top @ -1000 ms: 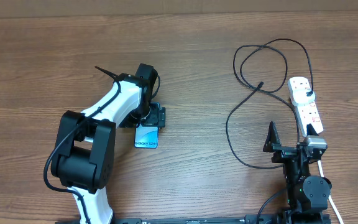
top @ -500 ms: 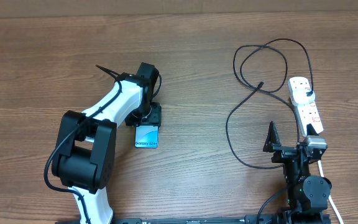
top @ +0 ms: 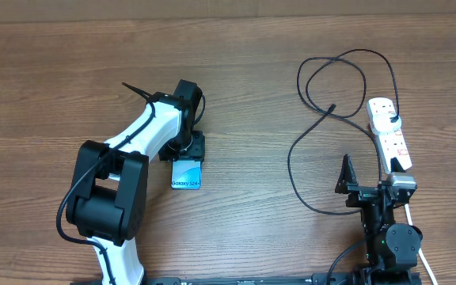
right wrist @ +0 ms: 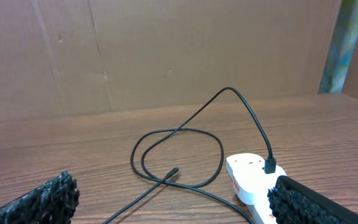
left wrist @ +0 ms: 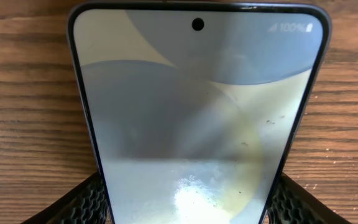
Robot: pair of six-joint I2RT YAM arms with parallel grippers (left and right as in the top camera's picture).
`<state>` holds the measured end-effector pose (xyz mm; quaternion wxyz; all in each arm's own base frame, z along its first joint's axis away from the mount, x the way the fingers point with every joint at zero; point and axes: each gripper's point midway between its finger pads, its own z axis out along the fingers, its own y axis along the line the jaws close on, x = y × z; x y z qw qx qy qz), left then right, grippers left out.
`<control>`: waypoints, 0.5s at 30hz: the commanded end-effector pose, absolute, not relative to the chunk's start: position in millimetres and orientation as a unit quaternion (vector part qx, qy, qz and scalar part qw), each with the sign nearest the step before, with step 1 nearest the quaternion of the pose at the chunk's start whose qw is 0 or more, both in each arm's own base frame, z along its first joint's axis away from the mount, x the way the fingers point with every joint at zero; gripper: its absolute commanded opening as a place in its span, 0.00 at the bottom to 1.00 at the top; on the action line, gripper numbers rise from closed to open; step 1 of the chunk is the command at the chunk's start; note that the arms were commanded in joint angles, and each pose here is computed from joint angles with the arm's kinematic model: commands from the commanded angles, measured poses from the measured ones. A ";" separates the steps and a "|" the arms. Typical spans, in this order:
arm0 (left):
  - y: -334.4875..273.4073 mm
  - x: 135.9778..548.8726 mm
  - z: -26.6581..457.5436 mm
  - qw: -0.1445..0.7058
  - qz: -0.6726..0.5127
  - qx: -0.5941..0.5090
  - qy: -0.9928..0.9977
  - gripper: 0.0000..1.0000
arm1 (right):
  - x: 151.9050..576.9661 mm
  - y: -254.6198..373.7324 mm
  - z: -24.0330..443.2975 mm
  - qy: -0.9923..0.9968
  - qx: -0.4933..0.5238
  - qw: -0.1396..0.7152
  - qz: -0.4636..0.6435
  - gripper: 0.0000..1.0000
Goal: Plug charger to phone and switch on socket
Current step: 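Move the left gripper over the phone and grasp it, then lift the phone with the left gripper and tilt it upright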
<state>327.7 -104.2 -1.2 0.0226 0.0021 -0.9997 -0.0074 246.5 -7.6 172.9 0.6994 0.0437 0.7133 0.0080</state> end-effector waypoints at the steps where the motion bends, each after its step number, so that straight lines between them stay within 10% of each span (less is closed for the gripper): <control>1: -95.8 306.7 -22.0 0.075 -0.028 -0.014 -0.997 0.39 | 246.3 -10.3 171.2 0.712 0.048 0.701 0.003 1.00; 15: -129.9 319.4 8.0 0.083 0.059 -0.031 -0.994 0.34 | 246.3 -10.3 171.1 0.712 0.048 0.701 0.003 1.00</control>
